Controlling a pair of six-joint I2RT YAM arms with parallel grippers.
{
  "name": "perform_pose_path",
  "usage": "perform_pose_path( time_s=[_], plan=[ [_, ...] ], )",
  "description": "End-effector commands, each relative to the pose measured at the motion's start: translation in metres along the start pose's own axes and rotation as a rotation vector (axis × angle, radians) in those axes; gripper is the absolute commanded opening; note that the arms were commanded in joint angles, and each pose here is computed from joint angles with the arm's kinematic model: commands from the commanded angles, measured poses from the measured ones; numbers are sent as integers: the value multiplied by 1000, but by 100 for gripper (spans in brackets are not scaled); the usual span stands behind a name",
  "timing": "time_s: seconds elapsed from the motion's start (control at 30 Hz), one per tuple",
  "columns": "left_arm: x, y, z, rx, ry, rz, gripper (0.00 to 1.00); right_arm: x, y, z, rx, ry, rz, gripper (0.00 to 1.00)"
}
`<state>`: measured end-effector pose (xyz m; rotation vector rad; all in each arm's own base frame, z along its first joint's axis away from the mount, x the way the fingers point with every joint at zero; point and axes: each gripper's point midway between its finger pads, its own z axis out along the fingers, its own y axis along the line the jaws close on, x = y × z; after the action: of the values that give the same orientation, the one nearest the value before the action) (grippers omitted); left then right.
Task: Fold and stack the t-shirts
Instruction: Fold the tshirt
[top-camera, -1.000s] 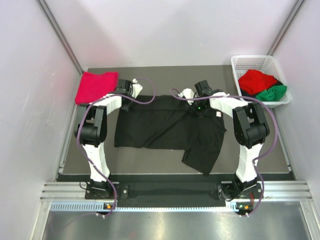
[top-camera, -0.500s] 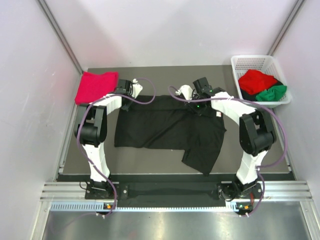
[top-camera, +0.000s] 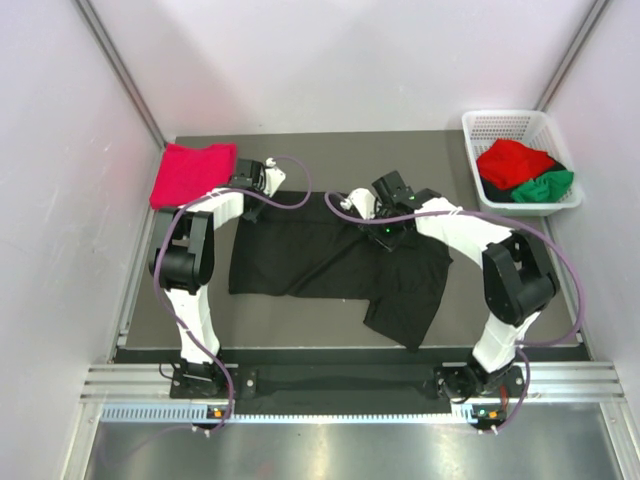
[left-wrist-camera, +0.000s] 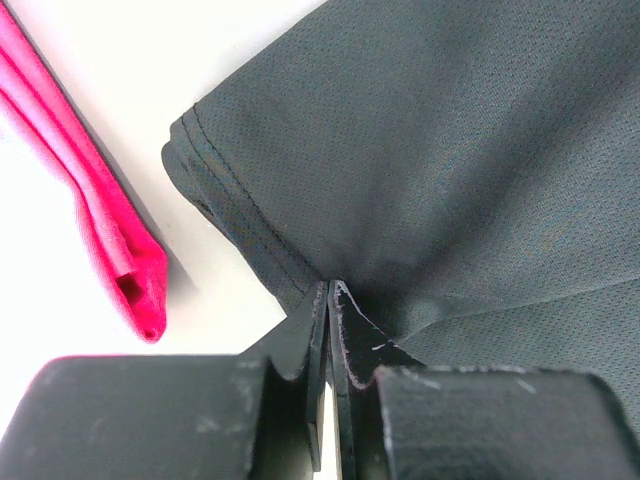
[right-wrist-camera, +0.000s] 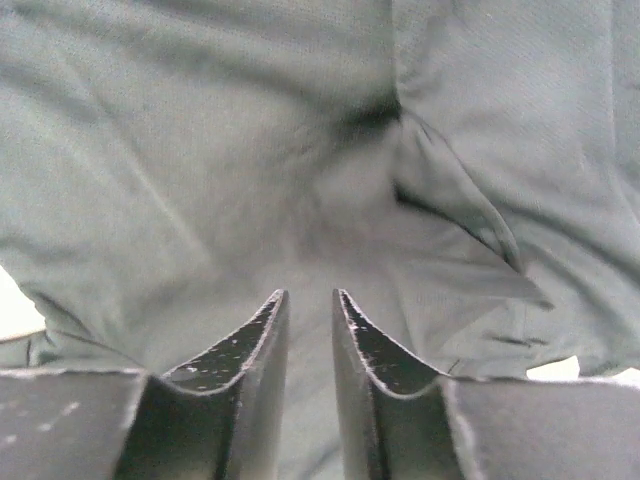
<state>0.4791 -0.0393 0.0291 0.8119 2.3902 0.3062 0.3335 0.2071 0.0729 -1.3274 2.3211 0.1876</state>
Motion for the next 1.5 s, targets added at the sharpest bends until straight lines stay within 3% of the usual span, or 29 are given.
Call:
perform_pose_path(
  time_s=[0.0, 0.17, 0.5, 0.93, 1.47],
  plan=[
    [9, 0, -2, -2, 31, 0, 7, -23, -16, -40, 86, -95, 17, 26],
    [4, 3, -2, -5, 24, 2, 7, -30, -68, -60, 166, -170, 134, 26],
    [4, 1, -5, -7, 32, 21, 7, 32, -125, -4, 84, -25, 279, 25],
    [6, -5, -5, -6, 41, 34, 7, 18, -112, -11, -75, -128, 327, 24],
    [4, -11, -3, -2, 43, 52, 7, 21, -103, -5, -149, -133, 383, 25]
  ],
)
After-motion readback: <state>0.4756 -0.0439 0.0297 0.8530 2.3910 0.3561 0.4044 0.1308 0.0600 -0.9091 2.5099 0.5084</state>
